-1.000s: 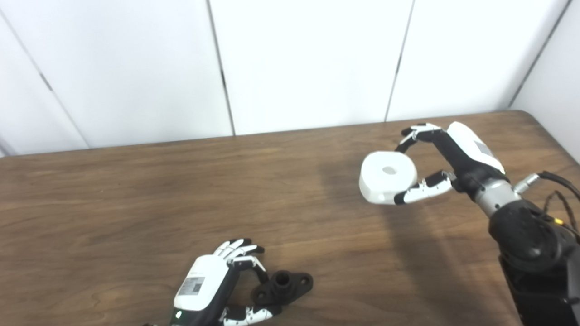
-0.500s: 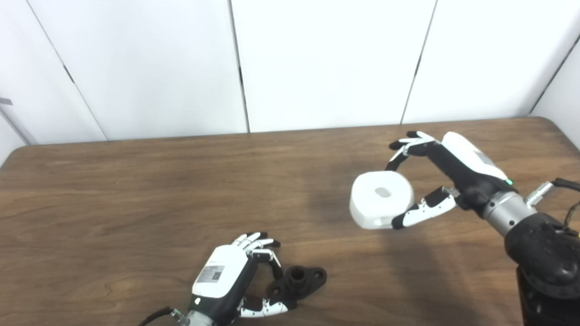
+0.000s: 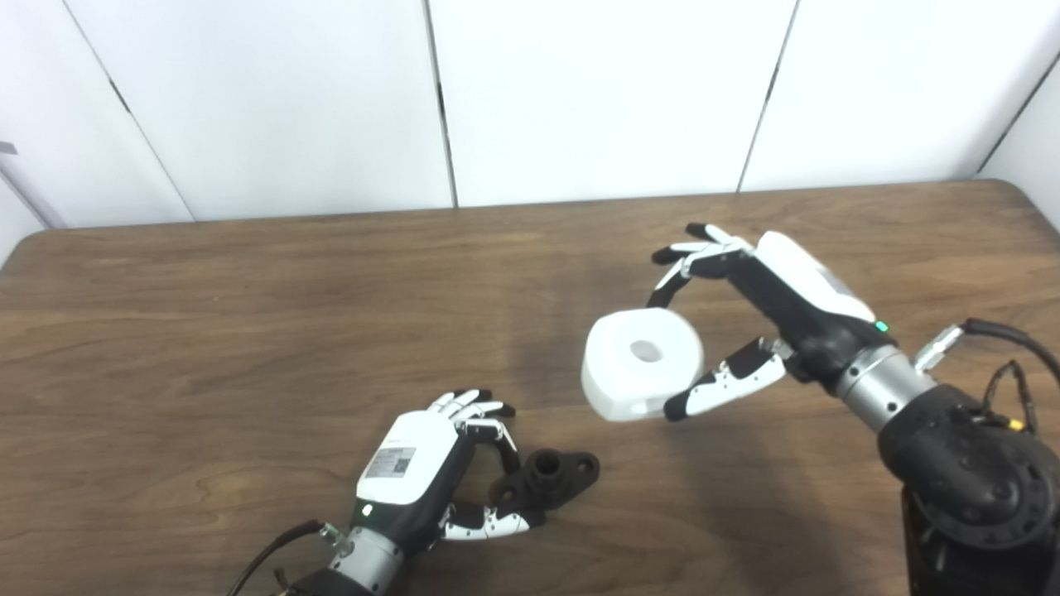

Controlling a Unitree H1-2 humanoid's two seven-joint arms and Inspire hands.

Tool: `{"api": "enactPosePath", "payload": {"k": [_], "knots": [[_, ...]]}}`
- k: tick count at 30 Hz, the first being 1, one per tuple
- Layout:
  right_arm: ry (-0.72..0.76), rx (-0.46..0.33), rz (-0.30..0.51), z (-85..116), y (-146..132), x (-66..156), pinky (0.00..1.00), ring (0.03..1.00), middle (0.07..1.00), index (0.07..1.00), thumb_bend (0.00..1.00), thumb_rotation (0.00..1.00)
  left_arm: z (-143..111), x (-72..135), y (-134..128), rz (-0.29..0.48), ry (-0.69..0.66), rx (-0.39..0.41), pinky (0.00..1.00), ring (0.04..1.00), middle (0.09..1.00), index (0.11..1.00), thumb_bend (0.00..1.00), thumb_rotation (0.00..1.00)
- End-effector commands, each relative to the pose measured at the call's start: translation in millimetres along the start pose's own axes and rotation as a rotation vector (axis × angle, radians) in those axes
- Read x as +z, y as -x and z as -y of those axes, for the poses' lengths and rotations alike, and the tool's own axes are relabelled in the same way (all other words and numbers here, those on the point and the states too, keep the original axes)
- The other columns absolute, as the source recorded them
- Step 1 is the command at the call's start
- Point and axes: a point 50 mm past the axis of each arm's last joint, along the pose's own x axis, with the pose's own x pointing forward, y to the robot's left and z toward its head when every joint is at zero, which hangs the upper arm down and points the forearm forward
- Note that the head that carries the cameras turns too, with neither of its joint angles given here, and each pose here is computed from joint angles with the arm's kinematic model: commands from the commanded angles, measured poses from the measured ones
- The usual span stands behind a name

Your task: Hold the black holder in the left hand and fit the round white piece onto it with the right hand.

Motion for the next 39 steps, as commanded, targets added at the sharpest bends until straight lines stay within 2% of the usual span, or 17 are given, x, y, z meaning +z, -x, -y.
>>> {"api": "enactPosePath", "payload": {"k": [1, 20, 31, 39], "knots": [[0.008, -0.037, 0.047, 3.7, 1.9, 11.6, 1.00, 0.981, 0.847, 0.482, 0.52, 0.14, 17.1, 0.1, 3.0, -0.026, -0.010, -0.111, 0.91, 0.900, 0.814, 0.487, 0.52, 0.06], [-0.058, 0.064, 0.103, -28.5, -1.4, 17.8, 1.00, 0.981, 0.834, 0.482, 0.52, 0.14, 15.9, 6.9, -4.5, -0.032, -0.017, -0.119, 0.91, 0.899, 0.812, 0.487, 0.52, 0.06], [-0.083, 0.048, 0.099, -37.2, -8.0, 19.5, 1.00, 0.983, 0.834, 0.483, 0.52, 0.14, 16.4, 11.3, -5.8, -0.031, -0.020, -0.118, 0.91, 0.901, 0.814, 0.487, 0.52, 0.06], [-0.089, 0.038, 0.088, -43.2, -10.6, 14.2, 0.96, 0.979, 0.838, 0.483, 0.52, 0.14, 16.7, 13.2, -6.3, -0.033, -0.016, -0.119, 0.91, 0.901, 0.813, 0.487, 0.52, 0.06]]}}
